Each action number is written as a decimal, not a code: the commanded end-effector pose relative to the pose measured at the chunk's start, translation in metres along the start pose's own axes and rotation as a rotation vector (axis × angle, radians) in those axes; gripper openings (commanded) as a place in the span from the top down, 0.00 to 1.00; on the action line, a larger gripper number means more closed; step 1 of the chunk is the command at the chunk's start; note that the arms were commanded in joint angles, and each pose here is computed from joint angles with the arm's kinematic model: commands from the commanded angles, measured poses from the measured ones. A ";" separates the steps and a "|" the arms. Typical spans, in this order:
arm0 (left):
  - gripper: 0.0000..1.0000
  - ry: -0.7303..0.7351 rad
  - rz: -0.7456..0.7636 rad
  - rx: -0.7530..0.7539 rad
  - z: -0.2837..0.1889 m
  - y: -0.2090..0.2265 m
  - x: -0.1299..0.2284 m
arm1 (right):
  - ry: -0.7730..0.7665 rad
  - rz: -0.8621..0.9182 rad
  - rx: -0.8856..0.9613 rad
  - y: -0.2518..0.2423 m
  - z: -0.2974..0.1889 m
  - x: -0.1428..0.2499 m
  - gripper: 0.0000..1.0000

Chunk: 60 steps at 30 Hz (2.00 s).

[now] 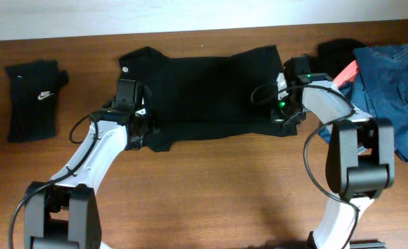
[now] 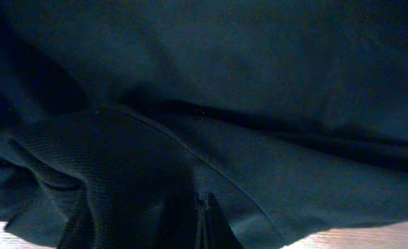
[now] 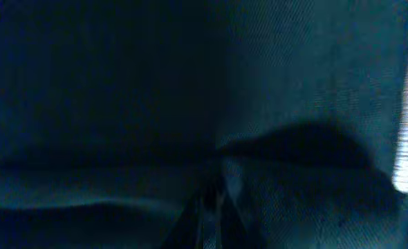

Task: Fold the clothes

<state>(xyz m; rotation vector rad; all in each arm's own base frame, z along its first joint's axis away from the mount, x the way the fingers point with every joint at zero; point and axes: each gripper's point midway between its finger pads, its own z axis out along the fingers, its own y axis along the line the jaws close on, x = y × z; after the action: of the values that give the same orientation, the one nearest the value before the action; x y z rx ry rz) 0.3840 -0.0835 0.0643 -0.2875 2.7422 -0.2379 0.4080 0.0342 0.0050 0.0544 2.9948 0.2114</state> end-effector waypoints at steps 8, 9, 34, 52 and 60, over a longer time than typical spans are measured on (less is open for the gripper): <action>0.99 0.041 0.016 -0.064 0.024 0.012 0.007 | 0.045 -0.003 -0.010 0.000 0.014 0.008 0.96; 0.99 0.051 0.015 -0.076 0.028 0.015 0.009 | 0.052 -0.002 -0.010 -0.001 0.014 0.010 0.96; 0.99 0.308 -0.096 -0.274 0.038 0.085 0.067 | 0.238 0.025 0.002 -0.010 0.043 0.084 0.96; 0.99 0.441 -0.079 -0.301 0.022 0.091 0.099 | 0.388 -0.029 0.044 0.043 0.040 0.130 0.96; 1.00 0.381 -0.079 -0.280 -0.001 0.085 0.087 | 0.396 -0.023 0.052 0.044 0.034 0.133 0.96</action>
<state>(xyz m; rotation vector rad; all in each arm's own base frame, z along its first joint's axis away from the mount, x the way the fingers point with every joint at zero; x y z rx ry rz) 0.2901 -0.0256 0.0032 -0.4855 3.1917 0.0826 0.3303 0.0862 -0.0029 -0.0386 3.2066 0.1519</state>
